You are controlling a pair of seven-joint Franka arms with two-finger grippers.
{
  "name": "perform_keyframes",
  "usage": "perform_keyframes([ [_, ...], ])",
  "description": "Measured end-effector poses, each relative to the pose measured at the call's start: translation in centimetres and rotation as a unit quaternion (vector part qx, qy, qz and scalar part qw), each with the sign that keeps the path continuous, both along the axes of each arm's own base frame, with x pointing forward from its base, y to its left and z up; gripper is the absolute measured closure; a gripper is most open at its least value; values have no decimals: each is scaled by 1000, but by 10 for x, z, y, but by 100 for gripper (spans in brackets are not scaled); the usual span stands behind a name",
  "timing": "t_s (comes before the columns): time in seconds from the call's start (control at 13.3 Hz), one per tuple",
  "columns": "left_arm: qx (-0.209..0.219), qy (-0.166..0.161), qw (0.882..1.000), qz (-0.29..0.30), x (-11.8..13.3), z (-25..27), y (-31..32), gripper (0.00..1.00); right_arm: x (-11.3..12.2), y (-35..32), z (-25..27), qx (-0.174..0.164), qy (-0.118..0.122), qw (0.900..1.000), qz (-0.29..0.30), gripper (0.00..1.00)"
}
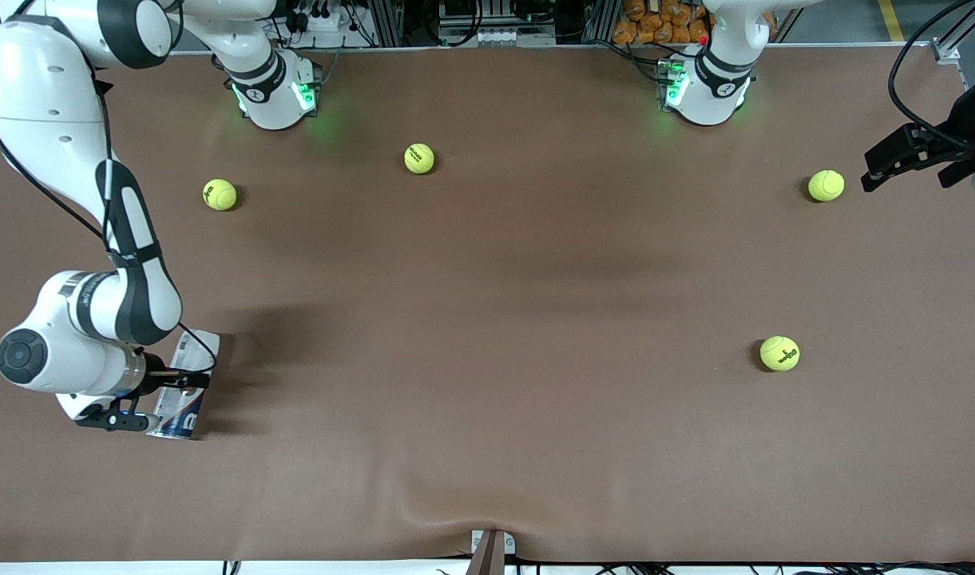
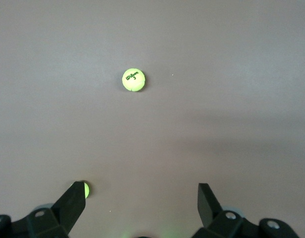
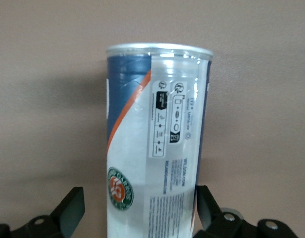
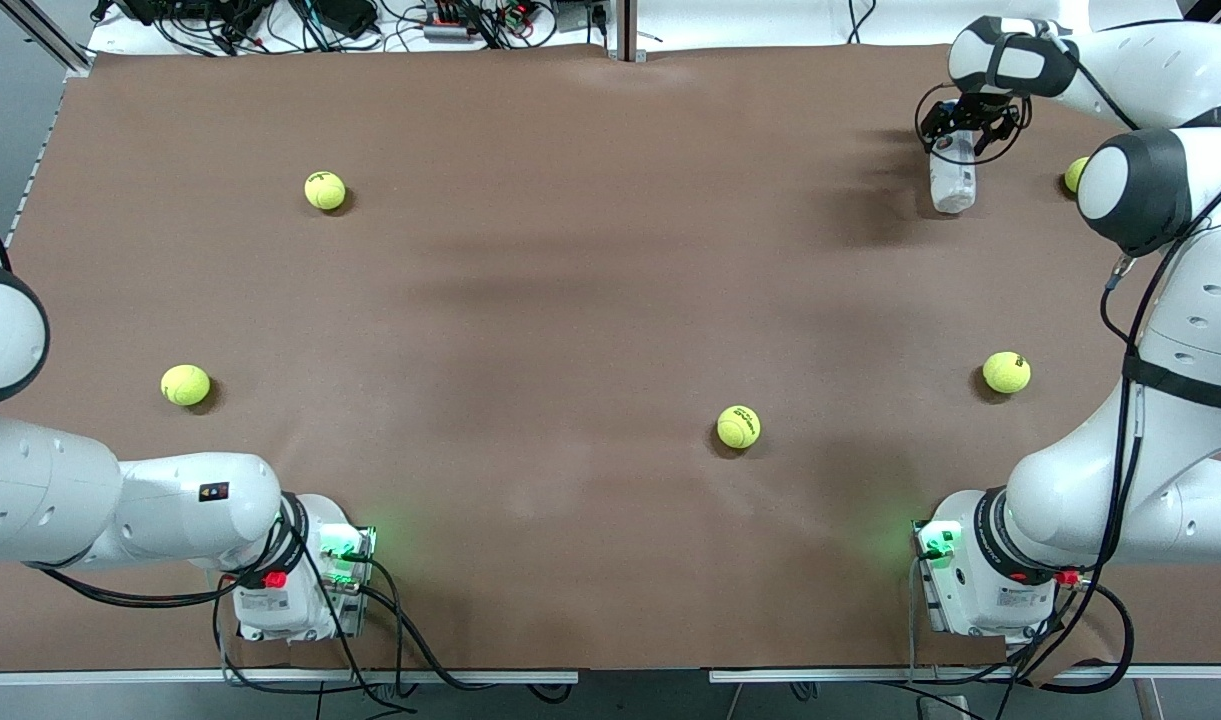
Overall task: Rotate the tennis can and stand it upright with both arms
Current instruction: 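Reach the right gripper down to the lying white can and grasp it, then lift the can with the right gripper and carry it toward table center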
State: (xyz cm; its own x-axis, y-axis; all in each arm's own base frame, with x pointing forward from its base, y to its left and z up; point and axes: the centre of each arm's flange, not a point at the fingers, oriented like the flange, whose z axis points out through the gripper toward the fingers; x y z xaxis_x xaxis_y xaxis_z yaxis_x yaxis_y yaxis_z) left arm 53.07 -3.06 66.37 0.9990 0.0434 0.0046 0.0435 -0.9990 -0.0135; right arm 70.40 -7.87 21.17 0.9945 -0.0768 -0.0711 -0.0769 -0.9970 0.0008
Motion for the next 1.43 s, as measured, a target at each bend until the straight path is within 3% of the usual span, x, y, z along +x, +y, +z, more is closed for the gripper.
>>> perform_keyframes([
  [0.45,0,0,1000,0,0,0,0,0,-2,-4,-26,0,5,1000,6,0],
  [0.67,0,1,1000,0,0,-1,0,0,-1,-6,-27,-1,2,1000,5,30],
  [0.82,0,1,1000,0,0,-1,0,0,6,-4,-17,-1,-9,1000,12,34],
  [1.05,0,2,1000,1,0,-1,1,0,21,10,18,5,-17,998,57,48],
  [1.43,0,2,1000,1,0,-1,1,0,36,111,103,14,-43,982,184,44],
])
